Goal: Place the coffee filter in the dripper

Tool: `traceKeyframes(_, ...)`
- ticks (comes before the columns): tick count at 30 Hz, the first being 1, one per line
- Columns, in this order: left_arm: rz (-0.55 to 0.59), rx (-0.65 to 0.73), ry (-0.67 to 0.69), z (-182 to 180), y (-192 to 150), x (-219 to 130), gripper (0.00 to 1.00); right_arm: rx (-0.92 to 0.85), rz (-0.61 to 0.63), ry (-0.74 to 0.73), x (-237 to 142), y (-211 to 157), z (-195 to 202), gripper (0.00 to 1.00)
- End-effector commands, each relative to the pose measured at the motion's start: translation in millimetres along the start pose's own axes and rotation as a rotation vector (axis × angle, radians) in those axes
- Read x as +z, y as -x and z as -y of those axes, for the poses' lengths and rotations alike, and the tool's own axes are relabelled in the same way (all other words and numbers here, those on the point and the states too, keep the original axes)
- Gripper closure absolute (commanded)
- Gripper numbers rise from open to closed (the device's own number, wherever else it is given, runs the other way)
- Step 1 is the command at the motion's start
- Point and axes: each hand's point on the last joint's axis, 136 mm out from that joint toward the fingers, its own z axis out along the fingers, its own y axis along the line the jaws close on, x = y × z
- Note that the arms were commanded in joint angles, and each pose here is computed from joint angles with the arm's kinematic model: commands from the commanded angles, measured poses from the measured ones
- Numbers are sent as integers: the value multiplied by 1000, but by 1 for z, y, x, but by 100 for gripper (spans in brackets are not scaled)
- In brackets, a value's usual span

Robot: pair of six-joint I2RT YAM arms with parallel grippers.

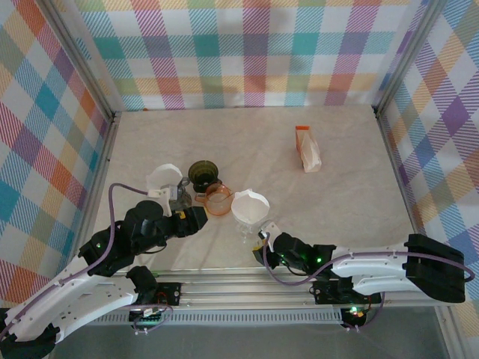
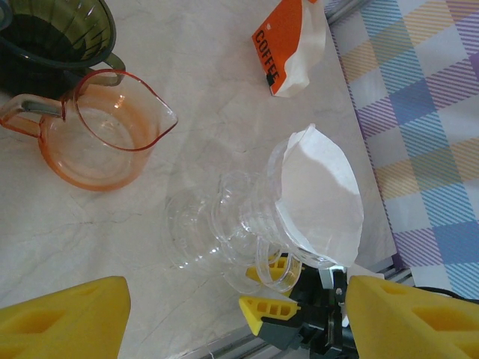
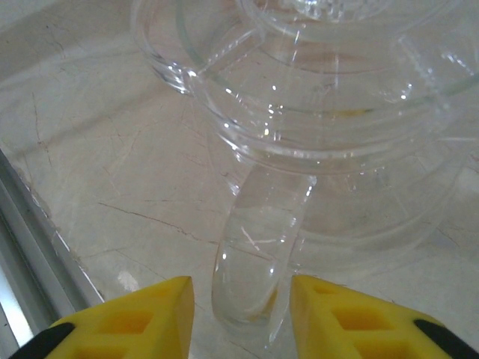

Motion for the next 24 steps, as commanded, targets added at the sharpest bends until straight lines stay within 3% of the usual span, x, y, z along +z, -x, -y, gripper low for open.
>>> traceKeyframes(1,0,-11,16,-5,-3,2,24,-1,69,-2,0,22,-7,65)
traceKeyframes(24,-1,-17,23,-7,-4,4,24,12,113,-108,0,30,8,78)
